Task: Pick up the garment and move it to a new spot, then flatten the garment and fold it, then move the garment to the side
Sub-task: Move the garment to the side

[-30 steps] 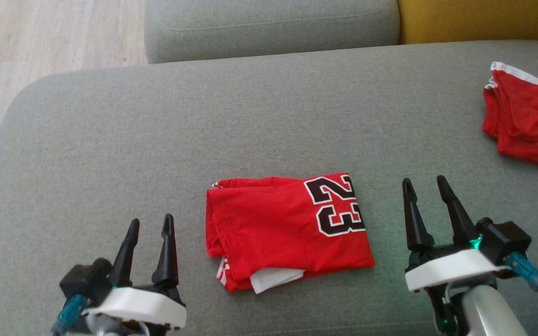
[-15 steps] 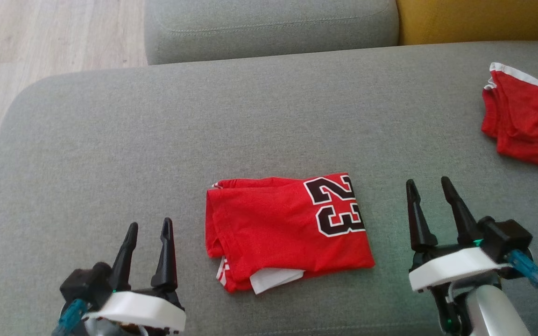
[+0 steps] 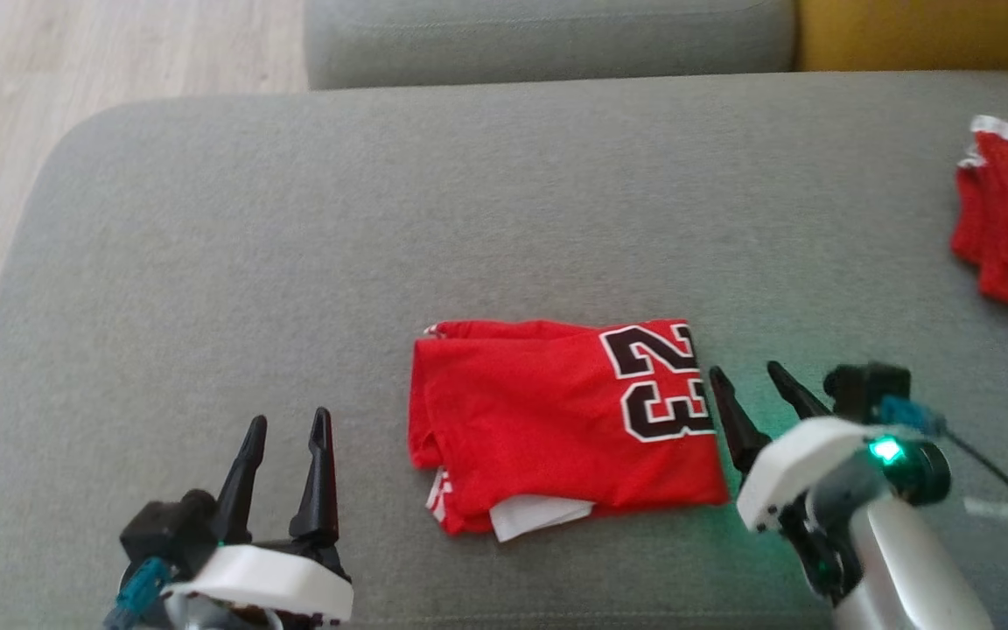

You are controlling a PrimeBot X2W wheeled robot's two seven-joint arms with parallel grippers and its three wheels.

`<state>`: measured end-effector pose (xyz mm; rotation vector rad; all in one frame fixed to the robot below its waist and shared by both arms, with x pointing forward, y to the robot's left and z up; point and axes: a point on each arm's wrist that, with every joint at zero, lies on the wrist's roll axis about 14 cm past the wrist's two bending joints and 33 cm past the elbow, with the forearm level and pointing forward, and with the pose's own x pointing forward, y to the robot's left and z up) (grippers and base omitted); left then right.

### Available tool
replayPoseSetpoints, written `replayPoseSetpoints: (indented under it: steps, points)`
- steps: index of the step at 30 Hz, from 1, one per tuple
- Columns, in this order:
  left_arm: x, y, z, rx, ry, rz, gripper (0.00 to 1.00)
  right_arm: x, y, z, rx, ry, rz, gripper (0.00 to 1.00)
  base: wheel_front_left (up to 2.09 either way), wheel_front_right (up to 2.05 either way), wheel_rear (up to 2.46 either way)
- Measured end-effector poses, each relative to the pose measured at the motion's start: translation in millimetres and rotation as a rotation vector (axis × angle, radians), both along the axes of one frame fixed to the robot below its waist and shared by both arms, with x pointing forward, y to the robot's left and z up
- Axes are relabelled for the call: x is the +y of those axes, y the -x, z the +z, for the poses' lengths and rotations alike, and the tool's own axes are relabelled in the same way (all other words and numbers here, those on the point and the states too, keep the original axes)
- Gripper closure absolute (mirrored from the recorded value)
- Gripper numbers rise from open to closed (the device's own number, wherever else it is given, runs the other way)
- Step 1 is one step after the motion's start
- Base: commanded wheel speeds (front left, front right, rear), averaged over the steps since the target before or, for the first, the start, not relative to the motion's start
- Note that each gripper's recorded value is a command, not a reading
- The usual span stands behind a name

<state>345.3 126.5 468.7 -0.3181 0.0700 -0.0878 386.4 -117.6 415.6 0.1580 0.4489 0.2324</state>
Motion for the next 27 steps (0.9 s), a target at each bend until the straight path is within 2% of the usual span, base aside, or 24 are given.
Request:
replayPoseSetpoints:
  steps: [3, 10, 15, 16, 17, 18, 21, 22, 27]
  points:
    - [6, 0, -4, 0.011, 0.0, 0.019, 0.0, 11, -6, -11, 0.073, -0.011, 0.039, 0.0, 0.0, 0.0, 0.0]
    - [17, 2, -7, 0.027, 0.014, 0.062, 0.0, 18, 4, -44, 0.236, 0.04, 0.126, 0.0, 0.0, 0.0, 0.0]
    - [23, 4, -10, 0.038, 0.017, 0.087, 0.0, 26, 4, -50, 0.302, 0.026, 0.169, 0.02, 0.0, 0.0, 0.0]
    - [23, 4, -10, 0.039, 0.017, 0.087, 0.0, 28, 4, -50, 0.312, 0.016, 0.172, 0.2, 0.0, 0.0, 0.0]
    - [23, 4, -10, 0.039, 0.018, 0.087, 0.0, 29, 4, -50, 0.319, 0.007, 0.173, 0.46, 0.0, 0.0, 0.0]
    - [23, 3, -10, 0.039, 0.018, 0.087, 0.0, 30, 4, -51, 0.326, -0.001, 0.173, 0.59, 0.0, 0.0, 0.0]
    - [22, 1, -12, 0.047, 0.017, 0.086, 0.0, 31, 5, -53, 0.343, -0.019, 0.171, 0.8, 0.0, 0.0, 0.0]
    - [21, 0, -13, 0.05, 0.017, 0.084, 0.0, 32, 5, -54, 0.346, -0.025, 0.171, 1.0, 0.0, 0.0, 0.0]
    - [16, -7, -15, 0.054, 0.018, 0.064, 0.0, 28, 2, -53, 0.325, -0.047, 0.144, 1.0, 0.0, 0.0, 0.0]
